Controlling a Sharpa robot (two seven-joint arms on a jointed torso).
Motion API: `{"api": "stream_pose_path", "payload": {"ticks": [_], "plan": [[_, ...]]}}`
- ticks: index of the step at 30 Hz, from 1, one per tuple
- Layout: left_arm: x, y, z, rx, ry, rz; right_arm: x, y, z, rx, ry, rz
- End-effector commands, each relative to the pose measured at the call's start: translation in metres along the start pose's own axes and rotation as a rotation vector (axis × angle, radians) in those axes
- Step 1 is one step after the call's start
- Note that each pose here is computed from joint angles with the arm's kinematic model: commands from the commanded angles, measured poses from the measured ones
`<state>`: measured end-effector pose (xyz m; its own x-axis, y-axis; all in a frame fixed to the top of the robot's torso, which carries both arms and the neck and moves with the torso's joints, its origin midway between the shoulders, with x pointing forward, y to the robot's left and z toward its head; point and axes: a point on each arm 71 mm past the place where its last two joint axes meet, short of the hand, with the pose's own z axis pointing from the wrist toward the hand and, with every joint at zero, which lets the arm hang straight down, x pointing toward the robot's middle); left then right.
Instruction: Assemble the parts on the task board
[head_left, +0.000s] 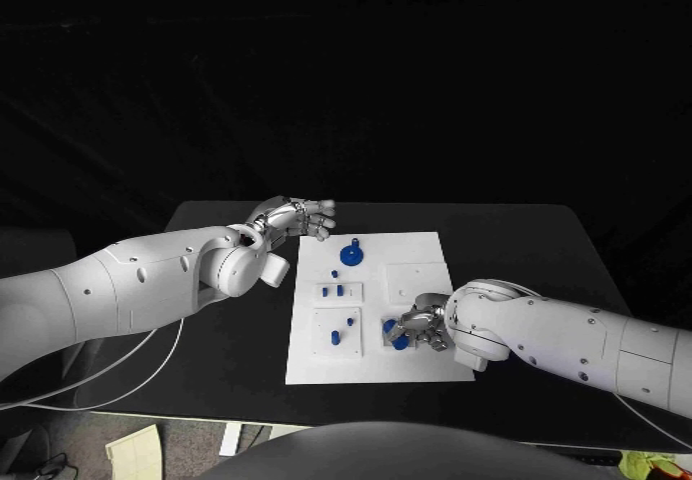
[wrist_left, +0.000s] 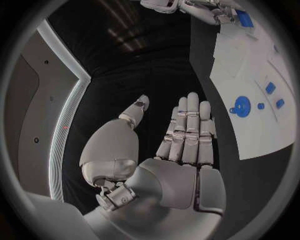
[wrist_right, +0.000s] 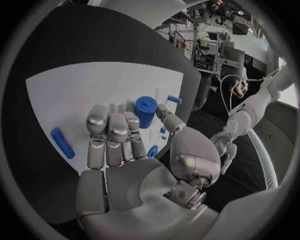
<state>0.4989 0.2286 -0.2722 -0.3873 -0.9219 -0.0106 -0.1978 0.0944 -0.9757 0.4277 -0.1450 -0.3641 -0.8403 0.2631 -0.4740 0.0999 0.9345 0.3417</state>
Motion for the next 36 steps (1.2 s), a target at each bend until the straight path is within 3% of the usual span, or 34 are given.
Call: {"api": "stream_pose_path", "payload": {"ticks": [1, 19, 36], "plan": [[0.0019, -0.0013, 0.0003, 0.006, 0.014, -0.011, 0.000, -0.002, 0.001, 0.006, -0.012, -0.010], [0.0002, -0.0010, -0.0002, 0.004, 0.010, -0.010, 0.000, -0.003, -0.001, -0.012, -0.028, 0.002], [-0.0018, -0.0005, -0.0010, -0.001, 0.007, -0.009, 0.004, -0.011, -0.021, -0.074, -0.017, 0.002]]}}
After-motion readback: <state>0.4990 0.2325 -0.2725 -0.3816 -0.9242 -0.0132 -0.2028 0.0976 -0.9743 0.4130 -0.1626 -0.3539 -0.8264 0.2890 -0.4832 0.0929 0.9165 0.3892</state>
